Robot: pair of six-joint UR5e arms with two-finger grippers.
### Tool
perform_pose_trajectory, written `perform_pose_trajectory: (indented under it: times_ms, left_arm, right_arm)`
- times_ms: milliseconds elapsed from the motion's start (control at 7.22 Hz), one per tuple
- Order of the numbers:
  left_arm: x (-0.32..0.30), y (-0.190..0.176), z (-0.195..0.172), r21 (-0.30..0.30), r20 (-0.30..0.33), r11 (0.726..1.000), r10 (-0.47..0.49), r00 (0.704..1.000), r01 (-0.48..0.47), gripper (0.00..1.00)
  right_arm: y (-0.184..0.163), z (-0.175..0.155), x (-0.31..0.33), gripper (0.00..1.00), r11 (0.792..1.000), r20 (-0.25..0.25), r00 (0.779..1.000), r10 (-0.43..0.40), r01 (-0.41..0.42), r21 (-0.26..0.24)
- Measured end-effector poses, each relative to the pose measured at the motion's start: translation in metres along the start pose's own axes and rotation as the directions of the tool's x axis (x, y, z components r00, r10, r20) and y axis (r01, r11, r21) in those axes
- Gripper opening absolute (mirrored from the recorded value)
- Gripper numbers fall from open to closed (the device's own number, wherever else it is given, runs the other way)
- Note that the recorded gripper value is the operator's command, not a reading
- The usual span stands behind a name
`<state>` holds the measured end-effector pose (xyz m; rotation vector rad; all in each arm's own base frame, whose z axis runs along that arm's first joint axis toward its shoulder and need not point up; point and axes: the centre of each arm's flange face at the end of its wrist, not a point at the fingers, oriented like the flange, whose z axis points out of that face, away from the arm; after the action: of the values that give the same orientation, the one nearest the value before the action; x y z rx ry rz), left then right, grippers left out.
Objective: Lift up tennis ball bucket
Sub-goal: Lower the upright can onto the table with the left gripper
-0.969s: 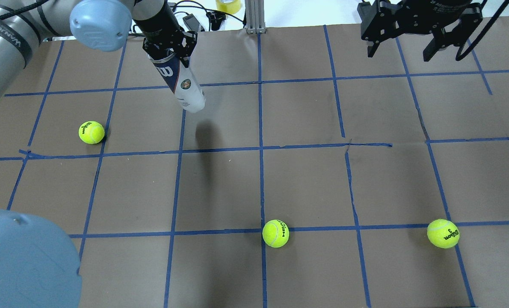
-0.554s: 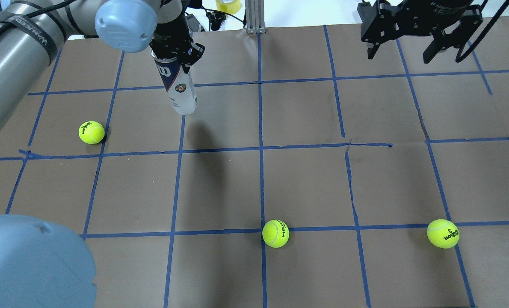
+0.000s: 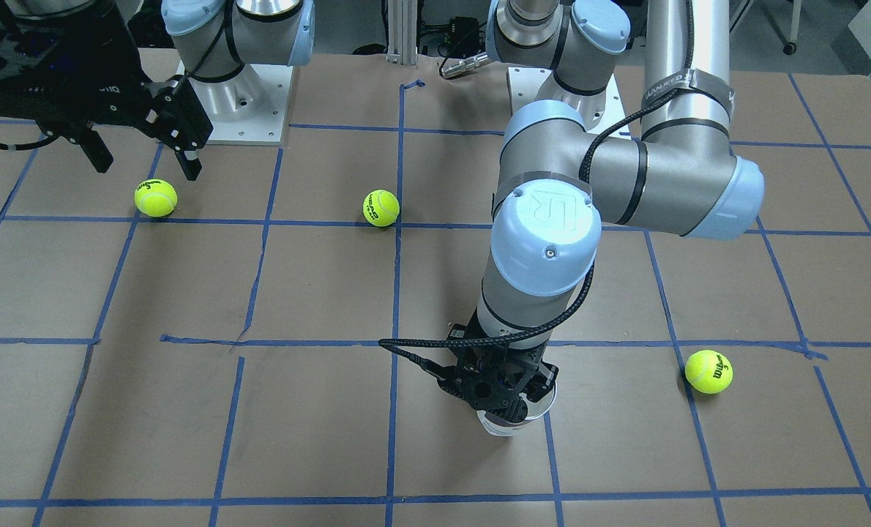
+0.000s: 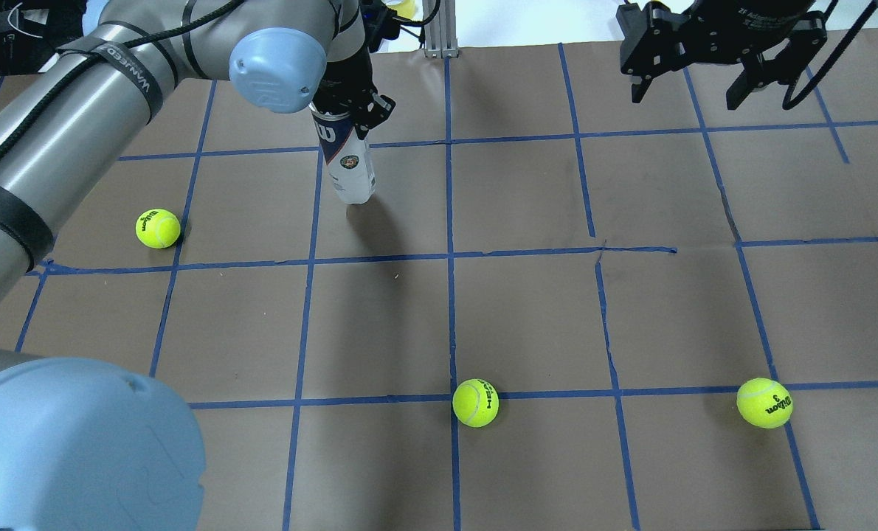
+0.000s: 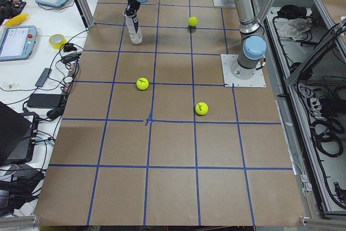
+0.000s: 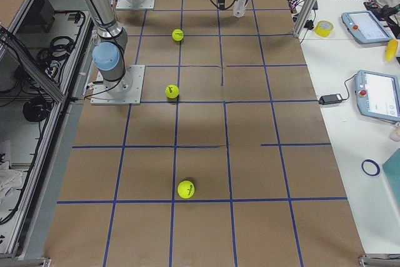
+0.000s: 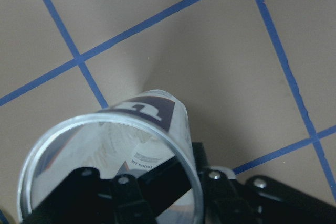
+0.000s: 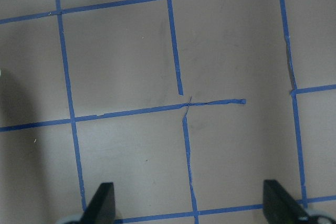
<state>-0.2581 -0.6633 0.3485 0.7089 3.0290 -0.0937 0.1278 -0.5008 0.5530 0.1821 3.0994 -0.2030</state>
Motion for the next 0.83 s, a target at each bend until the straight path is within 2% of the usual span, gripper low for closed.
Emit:
perform_pose_trajectory:
  times_ms: [415,554,692,831]
  left_arm:
    - [0.002,-0.004,0.016,0.008,-0.004,1.000,-0.007,1.000,0.007,0.00]
    - [0.004,-0.005,0.021,0.020,-0.002,1.000,-0.006,1.000,0.006,0.31]
    - [0.008,-0.006,0.023,0.025,-0.001,1.000,-0.006,1.000,0.006,0.90]
    - [0.011,-0.005,0.023,0.024,-0.001,1.000,-0.008,1.000,0.008,1.00]
  right_arm:
    - [0.001,0.005,0.000,1.00,1.000,-0.001,1.000,-0.005,0.005,-0.009]
    - [0.002,0.007,0.000,1.00,1.000,-0.001,1.000,-0.005,0.005,-0.012]
    - [0.002,0.007,0.000,1.00,1.000,-0.001,1.000,-0.004,0.004,-0.014]
    - [0.002,0.007,0.000,1.00,1.000,-0.001,1.000,-0.004,0.004,-0.014]
